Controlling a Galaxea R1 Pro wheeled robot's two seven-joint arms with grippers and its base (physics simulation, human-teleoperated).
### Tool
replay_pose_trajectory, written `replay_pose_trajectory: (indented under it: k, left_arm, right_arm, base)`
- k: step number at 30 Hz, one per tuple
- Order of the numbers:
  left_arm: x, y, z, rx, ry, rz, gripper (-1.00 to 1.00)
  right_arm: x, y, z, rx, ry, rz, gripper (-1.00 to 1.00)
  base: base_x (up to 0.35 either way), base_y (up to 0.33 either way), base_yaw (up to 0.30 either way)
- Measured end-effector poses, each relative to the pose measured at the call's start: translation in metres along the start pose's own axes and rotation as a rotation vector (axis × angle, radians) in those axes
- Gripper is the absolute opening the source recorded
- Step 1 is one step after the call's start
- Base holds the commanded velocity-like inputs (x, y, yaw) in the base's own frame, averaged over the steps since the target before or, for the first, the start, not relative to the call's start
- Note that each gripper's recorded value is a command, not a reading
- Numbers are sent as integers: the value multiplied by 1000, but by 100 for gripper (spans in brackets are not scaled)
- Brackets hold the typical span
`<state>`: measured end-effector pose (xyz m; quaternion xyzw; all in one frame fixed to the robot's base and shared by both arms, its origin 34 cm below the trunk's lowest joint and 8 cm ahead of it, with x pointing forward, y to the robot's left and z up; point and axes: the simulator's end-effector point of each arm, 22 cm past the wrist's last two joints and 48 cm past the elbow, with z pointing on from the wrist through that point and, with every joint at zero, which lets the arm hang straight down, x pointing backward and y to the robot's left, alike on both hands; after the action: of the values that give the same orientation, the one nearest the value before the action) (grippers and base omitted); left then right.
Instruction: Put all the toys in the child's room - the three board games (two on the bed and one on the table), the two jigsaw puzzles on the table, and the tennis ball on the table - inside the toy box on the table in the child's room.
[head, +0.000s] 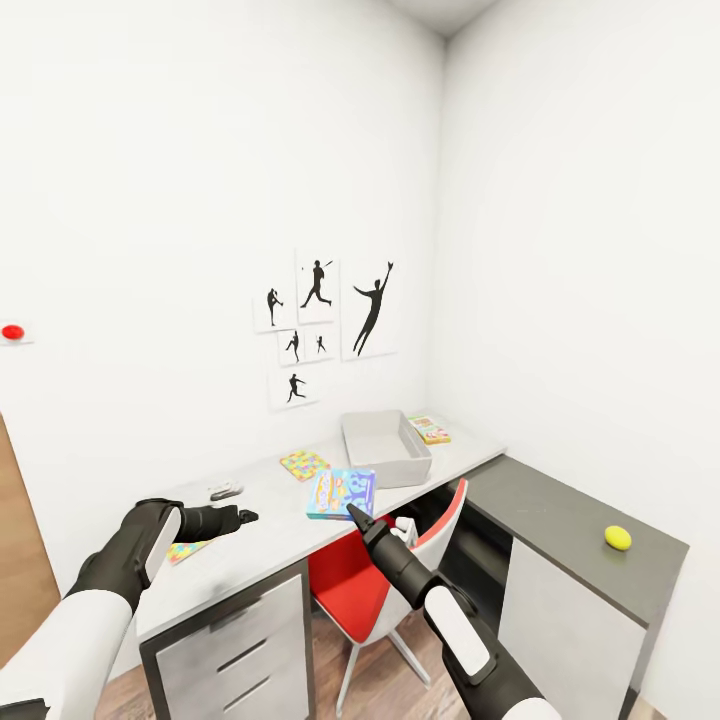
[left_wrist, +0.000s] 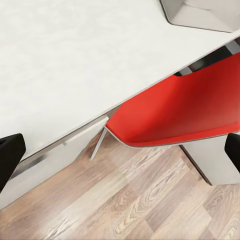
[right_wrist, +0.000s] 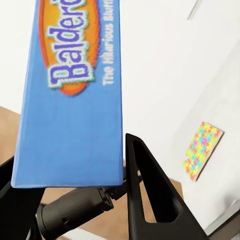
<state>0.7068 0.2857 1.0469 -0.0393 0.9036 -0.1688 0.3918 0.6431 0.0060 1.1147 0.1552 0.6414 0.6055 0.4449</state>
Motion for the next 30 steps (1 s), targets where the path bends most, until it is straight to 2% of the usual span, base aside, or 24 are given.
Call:
replay_pose_trajectory:
  k: [4,6,8,10,13,15,17,19,22,24,25,27,30]
  left_arm:
    - [0,0,0,0,0,0,100]
    - [0,0,0,1,-1,0,100]
    - [0,1,-1,1,-1,-1,100]
    - [0,1,0,0,0,0,100]
    - [0,0,0,0,1,0,100]
    - [0,0,0,-1,0,0,100]
    - [0,1,0,-2,0,0,100]
    - [0,1,0,-1,0,-1,100]
    - [0,1,0,1,0,-1,100]
    - [0,1,0,2,0,-2,100]
    - [0,0,0,3,-1,-2,100]
    - [0,0,0,4,0,-2,100]
    - [0,0,-1,6,0,-3,100]
  right_arm:
    - [-2,5,1,-5,4,-4,-100]
    - [-9,17,4,-23,1,-15,-100]
    - [-19,40,6,-55,13,-31,-100]
    - [-23,50,6,-47,38,-43,-100]
    - [-30,52,8,39,87,-53,-100]
    - [-49,55,12,119,104,-70,-100]
    - [-67,63,15,146,102,-70,-100]
    - [-85,80,20,136,99,-69,-100]
    - [-116,121,34,102,97,-112,-100]
    - [-129,129,39,124,92,-143,-100]
    - [-132,130,40,137,90,-145,-100]
    - [-142,120,44,217,88,-156,-100]
    - [-147,111,49,274,98,-137,-100]
  base:
    - [0,0,0]
    - [0,0,0]
    - [0,0,0]
    - [0,0,0]
    - [0,0,0]
    - [0,0,0]
    - [0,0,0]
    - [0,0,0]
    - [0,0,0]
    - [0,0,0]
    - [0,0,0]
    - [0,0,0]
    - [0,0,0]
